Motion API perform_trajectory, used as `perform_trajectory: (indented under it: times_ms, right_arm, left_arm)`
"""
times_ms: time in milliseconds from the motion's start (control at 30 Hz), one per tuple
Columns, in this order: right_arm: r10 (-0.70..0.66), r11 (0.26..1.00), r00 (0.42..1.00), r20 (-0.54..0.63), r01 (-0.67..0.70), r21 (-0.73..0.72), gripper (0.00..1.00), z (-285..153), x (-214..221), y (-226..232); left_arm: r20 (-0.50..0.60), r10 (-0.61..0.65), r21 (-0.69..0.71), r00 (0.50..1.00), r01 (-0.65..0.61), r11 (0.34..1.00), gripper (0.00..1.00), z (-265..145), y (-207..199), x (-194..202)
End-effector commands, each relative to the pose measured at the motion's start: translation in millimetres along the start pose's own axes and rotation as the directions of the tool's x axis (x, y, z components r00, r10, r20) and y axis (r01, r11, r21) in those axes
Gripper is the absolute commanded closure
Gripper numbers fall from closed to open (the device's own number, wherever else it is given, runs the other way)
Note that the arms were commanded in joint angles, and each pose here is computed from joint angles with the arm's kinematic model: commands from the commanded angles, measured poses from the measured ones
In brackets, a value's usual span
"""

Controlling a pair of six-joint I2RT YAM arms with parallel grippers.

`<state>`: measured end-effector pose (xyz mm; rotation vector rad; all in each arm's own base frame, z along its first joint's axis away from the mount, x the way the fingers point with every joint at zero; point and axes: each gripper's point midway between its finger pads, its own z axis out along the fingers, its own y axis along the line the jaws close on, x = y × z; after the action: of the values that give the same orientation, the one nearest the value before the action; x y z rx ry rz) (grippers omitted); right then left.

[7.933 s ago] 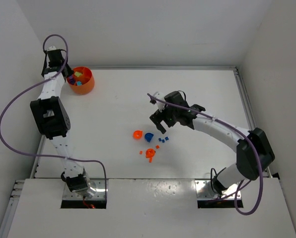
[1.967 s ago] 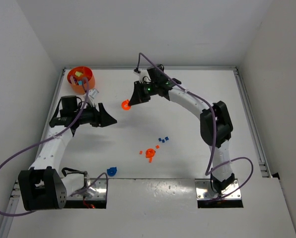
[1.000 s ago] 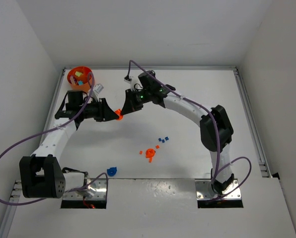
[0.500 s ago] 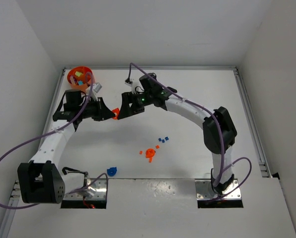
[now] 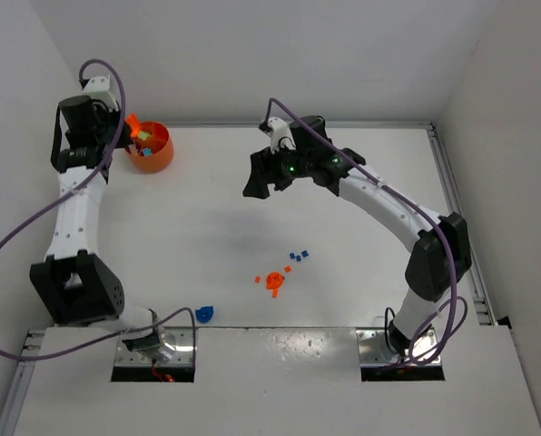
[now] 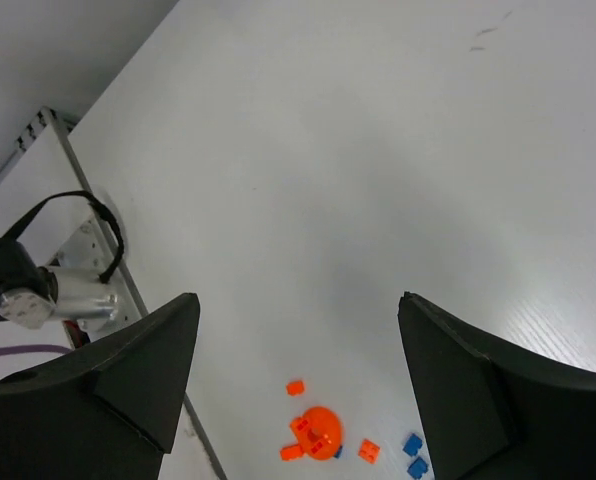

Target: Sort the legos into containers by color

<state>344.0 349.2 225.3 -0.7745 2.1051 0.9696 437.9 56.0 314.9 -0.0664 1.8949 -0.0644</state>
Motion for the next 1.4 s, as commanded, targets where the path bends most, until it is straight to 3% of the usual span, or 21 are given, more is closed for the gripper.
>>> perform_trajectory:
  times_ms: [0, 167, 200, 233, 533, 867, 1167, 1367]
  right_arm:
    - [-0.027, 1.000, 0.999, -0.031, 0.027, 0.013, 0.19, 0.7, 14.8, -6.9]
    - [-0.017, 1.000, 1.000, -0.026, 0.018, 0.018, 0.19, -2.4, 12.9, -13.3]
    - [-0.007, 1.000, 1.000, -0.031, 0.008, 0.028, 0.19, -3.3, 16.1, -19.1]
    - [-0.007, 1.000, 0.999, -0.032, 0.007, 0.019, 0.19, -3.3, 16.3, -17.6]
    - [0.057, 0.998, 0.997, -0.044, -0.056, 0.022, 0.19, -2.6, 28.0, -33.3]
    - [0.131, 0.991, 0.989, -0.070, -0.130, 0.020, 0.19, 3.2, 40.7, -52.3]
    - [0.168, 0.986, 0.981, -0.092, -0.168, 0.012, 0.20, 9.6, 48.1, -62.3]
    - [0.188, 0.982, 0.977, -0.097, -0.187, 0.011, 0.20, 10.0, 50.1, -65.8]
  left_arm:
    - [0.056, 0.021, -0.202, 0.998, -0.009, 0.979, 0.98, 36.0, 61.9, -23.5]
    - [0.076, -0.057, -0.229, 0.995, 0.073, 0.971, 0.97, 87.4, 105.6, -39.7]
    - [0.037, -0.093, -0.227, 0.995, 0.099, 0.969, 0.97, 109.2, 115.5, -21.3]
    - [0.069, -0.096, -0.235, 0.993, 0.109, 0.966, 0.97, 112.6, 124.4, -38.4]
    - [0.046, -0.160, -0.200, 0.986, 0.166, 0.966, 0.97, 192.0, 142.9, -8.9]
    - [-0.041, -0.160, -0.176, 0.986, 0.151, 0.973, 0.97, 231.5, 143.8, 45.4]
    - [-0.081, -0.128, -0.090, 0.988, 0.121, 0.989, 0.93, 249.4, 117.2, 62.1]
    - [-0.094, -0.113, -0.085, 0.989, 0.105, 0.991, 0.82, 256.9, 109.0, 69.9]
